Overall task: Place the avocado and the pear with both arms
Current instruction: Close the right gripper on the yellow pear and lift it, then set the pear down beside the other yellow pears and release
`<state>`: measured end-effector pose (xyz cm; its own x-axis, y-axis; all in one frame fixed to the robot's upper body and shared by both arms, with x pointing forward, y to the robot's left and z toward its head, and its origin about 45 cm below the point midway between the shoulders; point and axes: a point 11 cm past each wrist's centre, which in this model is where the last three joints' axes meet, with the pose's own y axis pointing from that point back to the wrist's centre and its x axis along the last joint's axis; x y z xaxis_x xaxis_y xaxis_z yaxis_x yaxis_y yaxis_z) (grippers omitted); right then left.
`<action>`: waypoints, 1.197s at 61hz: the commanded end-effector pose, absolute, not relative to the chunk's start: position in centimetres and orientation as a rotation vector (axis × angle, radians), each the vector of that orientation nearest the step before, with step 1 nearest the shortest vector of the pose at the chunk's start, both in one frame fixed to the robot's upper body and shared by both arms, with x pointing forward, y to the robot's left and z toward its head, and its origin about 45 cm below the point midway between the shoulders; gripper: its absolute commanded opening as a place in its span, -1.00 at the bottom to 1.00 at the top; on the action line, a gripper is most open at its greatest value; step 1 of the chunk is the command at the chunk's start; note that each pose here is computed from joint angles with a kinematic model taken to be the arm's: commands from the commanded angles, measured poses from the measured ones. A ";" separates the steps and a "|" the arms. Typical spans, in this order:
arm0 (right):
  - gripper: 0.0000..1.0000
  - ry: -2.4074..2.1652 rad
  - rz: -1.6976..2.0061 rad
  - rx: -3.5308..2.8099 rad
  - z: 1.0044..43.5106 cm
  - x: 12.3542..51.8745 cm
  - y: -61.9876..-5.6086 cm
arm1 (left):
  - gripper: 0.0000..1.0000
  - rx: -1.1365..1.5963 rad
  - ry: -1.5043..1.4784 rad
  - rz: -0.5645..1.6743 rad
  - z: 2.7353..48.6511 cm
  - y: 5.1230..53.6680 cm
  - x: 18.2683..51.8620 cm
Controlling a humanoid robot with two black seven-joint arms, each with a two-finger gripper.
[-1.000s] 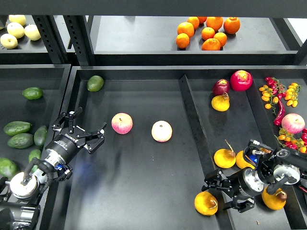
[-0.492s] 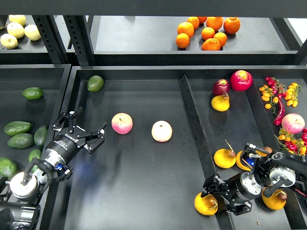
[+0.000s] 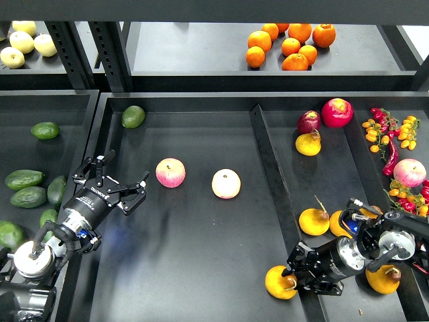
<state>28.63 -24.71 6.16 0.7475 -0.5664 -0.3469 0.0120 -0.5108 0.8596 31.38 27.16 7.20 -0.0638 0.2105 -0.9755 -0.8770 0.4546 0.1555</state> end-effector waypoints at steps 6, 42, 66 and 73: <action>-0.79 -0.469 -0.737 2.059 9.2 31.7 -23.9 | 0.97 -0.656 1.343 1.006 7.1 27.2 31.3; -0.77 -0.792 -0.883 2.036 14.2 33.5 -33.9 | 0.97 -0.670 1.339 1.028 7.0 27.5 31.3; -0.76 -0.816 -1.005 1.890 10.2 28.2 -38.2 | 0.97 -0.736 1.321 1.016 8.1 27.3 32.4; -0.75 -0.811 -1.007 1.879 9.9 27.8 -38.4 | 0.97 -0.736 1.315 1.010 8.3 27.1 32.7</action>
